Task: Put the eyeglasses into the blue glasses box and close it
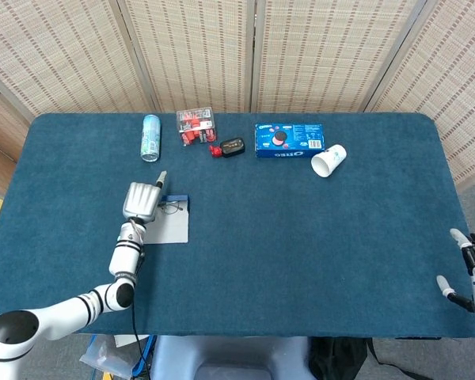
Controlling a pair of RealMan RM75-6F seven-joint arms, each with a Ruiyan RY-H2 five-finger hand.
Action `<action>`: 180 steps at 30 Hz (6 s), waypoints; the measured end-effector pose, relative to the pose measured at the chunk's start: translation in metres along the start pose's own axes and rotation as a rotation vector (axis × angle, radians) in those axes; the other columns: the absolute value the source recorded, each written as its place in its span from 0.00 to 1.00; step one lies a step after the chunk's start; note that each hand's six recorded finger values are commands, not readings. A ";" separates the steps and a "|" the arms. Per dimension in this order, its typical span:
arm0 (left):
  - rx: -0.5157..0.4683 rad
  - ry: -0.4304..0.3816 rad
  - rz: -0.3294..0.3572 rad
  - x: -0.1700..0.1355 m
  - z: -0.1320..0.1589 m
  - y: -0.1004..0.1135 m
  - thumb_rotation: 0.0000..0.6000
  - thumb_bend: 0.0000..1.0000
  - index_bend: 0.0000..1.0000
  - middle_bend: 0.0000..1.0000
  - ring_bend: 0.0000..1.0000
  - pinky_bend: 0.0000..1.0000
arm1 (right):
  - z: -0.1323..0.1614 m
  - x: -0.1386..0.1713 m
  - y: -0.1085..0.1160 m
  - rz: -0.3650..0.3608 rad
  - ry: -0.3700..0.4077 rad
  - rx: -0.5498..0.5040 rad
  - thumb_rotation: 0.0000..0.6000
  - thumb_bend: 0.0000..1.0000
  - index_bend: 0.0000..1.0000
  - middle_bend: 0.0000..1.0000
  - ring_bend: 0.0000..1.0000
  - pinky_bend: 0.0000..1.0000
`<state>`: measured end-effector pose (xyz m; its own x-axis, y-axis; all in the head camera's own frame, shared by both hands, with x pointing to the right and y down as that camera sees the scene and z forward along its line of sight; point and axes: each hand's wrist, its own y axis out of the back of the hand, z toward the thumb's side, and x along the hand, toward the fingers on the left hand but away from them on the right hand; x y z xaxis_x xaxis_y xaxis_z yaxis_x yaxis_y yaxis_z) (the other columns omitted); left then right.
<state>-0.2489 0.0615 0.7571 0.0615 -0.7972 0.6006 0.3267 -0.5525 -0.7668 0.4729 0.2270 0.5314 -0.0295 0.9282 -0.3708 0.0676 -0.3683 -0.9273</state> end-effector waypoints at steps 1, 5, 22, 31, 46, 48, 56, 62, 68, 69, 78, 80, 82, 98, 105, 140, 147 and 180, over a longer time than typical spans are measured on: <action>-0.001 -0.003 -0.002 -0.002 -0.001 -0.001 1.00 0.25 0.00 1.00 1.00 1.00 | 0.000 0.000 0.000 -0.001 0.000 -0.001 1.00 0.28 0.07 0.19 0.10 0.15; 0.023 -0.010 -0.019 -0.012 -0.011 -0.006 1.00 0.25 0.00 1.00 1.00 1.00 | 0.001 0.000 0.000 -0.001 0.003 0.000 1.00 0.28 0.07 0.19 0.10 0.15; 0.058 0.027 -0.062 -0.005 -0.023 -0.017 1.00 0.25 0.00 1.00 1.00 1.00 | 0.003 0.003 0.002 -0.007 0.002 0.000 1.00 0.28 0.07 0.19 0.10 0.15; 0.025 0.049 -0.051 0.001 -0.024 -0.013 1.00 0.25 0.00 1.00 1.00 1.00 | 0.002 0.004 0.003 -0.009 -0.001 0.001 1.00 0.28 0.07 0.19 0.10 0.15; -0.081 -0.021 0.097 -0.039 -0.030 0.010 1.00 0.25 0.00 0.54 0.47 0.73 | 0.003 0.002 0.003 -0.013 0.014 0.001 1.00 0.28 0.07 0.19 0.10 0.15; -0.105 -0.037 0.127 -0.048 -0.033 0.013 1.00 0.25 0.00 0.39 0.33 0.61 | 0.004 0.001 0.003 -0.012 0.015 0.001 1.00 0.28 0.07 0.19 0.10 0.15; -0.195 -0.122 0.217 -0.079 -0.039 0.017 1.00 0.25 0.00 0.01 0.01 0.14 | 0.007 -0.001 0.001 -0.008 0.026 0.000 1.00 0.28 0.07 0.19 0.10 0.15; -0.202 -0.219 0.221 -0.096 -0.032 0.008 1.00 0.25 0.00 0.00 0.00 0.00 | 0.010 -0.003 0.000 -0.008 0.034 0.000 1.00 0.28 0.07 0.19 0.10 0.15; -0.148 -0.255 0.153 -0.099 -0.028 -0.014 1.00 0.25 0.00 0.00 0.00 0.00 | 0.010 -0.003 -0.002 -0.005 0.032 0.001 1.00 0.28 0.07 0.19 0.10 0.15; -0.138 -0.256 0.143 -0.099 -0.027 -0.018 1.00 0.25 0.00 0.00 0.00 0.00 | 0.010 -0.003 -0.001 -0.005 0.032 0.001 1.00 0.28 0.07 0.19 0.10 0.15; -0.088 -0.245 0.088 -0.096 -0.023 -0.040 1.00 0.25 0.00 0.00 0.00 0.00 | 0.012 -0.003 0.000 -0.006 0.032 0.004 1.00 0.28 0.07 0.19 0.10 0.15; -0.076 -0.242 0.084 -0.095 -0.023 -0.043 1.00 0.25 0.00 0.00 0.00 0.00 | 0.012 -0.003 0.000 -0.006 0.032 0.005 1.00 0.28 0.07 0.19 0.10 0.15; -0.072 -0.238 0.075 -0.093 -0.024 -0.045 1.00 0.25 0.00 0.00 0.00 0.00 | 0.012 -0.002 0.000 -0.007 0.031 0.005 1.00 0.28 0.07 0.19 0.10 0.15; -0.045 -0.204 0.034 -0.083 -0.026 -0.054 1.00 0.25 0.00 0.00 0.00 0.00 | 0.011 -0.003 -0.001 -0.005 0.028 0.005 1.00 0.28 0.07 0.19 0.10 0.15; -0.036 -0.194 0.023 -0.080 -0.026 -0.055 1.00 0.25 0.00 0.00 0.00 0.00 | 0.009 -0.001 -0.001 -0.005 0.023 0.004 1.00 0.28 0.07 0.19 0.10 0.15; -0.153 -0.108 0.082 -0.056 -0.032 -0.045 1.00 0.25 0.00 0.00 0.00 0.00 | 0.006 0.002 0.001 -0.012 0.010 0.005 1.00 0.28 0.07 0.19 0.10 0.15; -0.217 -0.077 0.104 -0.044 -0.035 -0.032 1.00 0.25 0.00 0.00 0.00 0.00 | 0.005 0.002 0.002 -0.014 0.006 0.005 1.00 0.28 0.07 0.19 0.10 0.15; -0.212 -0.111 0.138 -0.018 0.005 -0.016 1.00 0.36 0.56 0.10 0.00 0.00 | -0.002 -0.004 -0.001 -0.003 -0.007 0.003 1.00 0.28 0.07 0.19 0.10 0.15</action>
<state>-0.2504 0.0859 0.7592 0.1988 -0.8433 0.4993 0.1040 -0.4884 -0.8664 0.4751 0.2241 0.5336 -0.0363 0.9288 -0.3687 0.0648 -0.3659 -0.9284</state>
